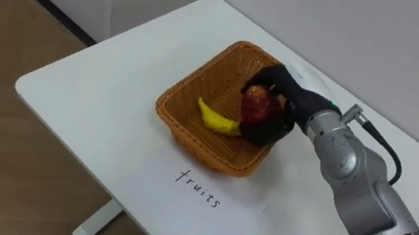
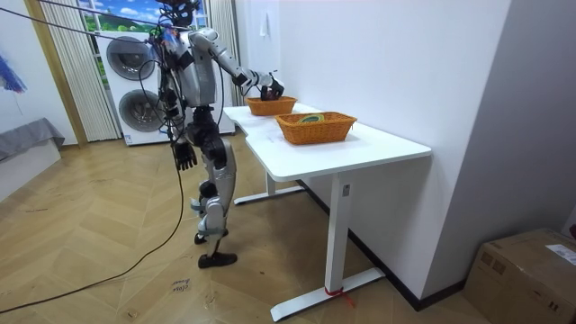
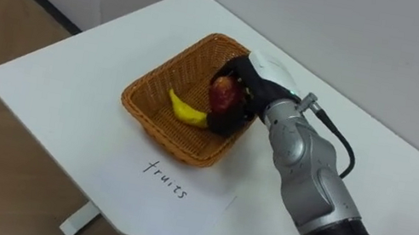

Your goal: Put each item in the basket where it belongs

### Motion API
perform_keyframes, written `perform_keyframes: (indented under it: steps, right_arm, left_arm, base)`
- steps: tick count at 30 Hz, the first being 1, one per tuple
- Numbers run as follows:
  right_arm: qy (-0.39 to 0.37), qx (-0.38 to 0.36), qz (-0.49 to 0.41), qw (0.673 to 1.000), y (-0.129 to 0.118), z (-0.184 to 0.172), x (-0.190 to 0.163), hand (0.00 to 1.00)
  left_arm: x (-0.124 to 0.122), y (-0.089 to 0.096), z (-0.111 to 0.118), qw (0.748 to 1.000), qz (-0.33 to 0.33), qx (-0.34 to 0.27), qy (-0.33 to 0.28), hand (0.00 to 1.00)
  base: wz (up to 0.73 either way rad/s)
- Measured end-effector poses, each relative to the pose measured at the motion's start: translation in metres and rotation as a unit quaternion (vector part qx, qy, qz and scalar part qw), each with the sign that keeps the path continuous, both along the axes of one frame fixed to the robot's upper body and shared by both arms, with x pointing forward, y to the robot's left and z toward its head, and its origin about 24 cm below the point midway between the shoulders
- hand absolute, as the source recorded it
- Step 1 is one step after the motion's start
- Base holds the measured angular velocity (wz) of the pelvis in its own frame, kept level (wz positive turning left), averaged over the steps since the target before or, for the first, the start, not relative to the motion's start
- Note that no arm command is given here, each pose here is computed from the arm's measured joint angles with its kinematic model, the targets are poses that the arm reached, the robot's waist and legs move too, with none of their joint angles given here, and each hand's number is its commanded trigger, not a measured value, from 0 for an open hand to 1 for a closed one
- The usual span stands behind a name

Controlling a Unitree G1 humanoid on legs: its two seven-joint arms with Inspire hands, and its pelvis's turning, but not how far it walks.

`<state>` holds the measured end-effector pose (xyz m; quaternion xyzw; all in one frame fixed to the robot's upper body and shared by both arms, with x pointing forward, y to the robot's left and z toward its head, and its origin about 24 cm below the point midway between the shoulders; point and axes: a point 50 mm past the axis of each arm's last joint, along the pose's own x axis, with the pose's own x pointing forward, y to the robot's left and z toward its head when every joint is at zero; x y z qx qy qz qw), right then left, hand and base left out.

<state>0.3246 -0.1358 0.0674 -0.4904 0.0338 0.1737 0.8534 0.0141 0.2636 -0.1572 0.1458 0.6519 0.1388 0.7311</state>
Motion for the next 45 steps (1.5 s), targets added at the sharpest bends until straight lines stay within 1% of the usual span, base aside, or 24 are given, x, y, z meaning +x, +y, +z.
perform_keyframes:
  steps: [1, 2, 3, 45]
  right_arm:
    - [0.0, 0.0, 0.0, 1.0, 0.0, 0.0003, 0.0001, 0.51]
    - [0.0, 0.001, 0.0, 1.0, -0.0002, 0.0004, 0.0001, 0.21]
    - [0.001, 0.001, 0.0, 1.0, -0.0005, 0.0006, 0.0002, 0.0]
    - [-0.002, 0.003, 0.0, 1.0, -0.0011, 0.0027, 0.0006, 0.0]
  left_arm:
    - [0.0, -0.0001, 0.0, 1.0, 0.0, 0.0, 0.0, 0.0]
    - [0.0, 0.0, 0.0, 1.0, 0.0, 0.0, 0.0, 0.0]
    - [-0.0001, 0.0, 0.0, 1.0, 0.0, 0.0, 0.0, 0.0]
    - [-0.004, 0.0, -0.0001, 1.0, 0.001, 0.0, 0.005, 0.0]
  base:
    - [0.0]
    - [0.0]
    - [0.0]
    - [0.0]
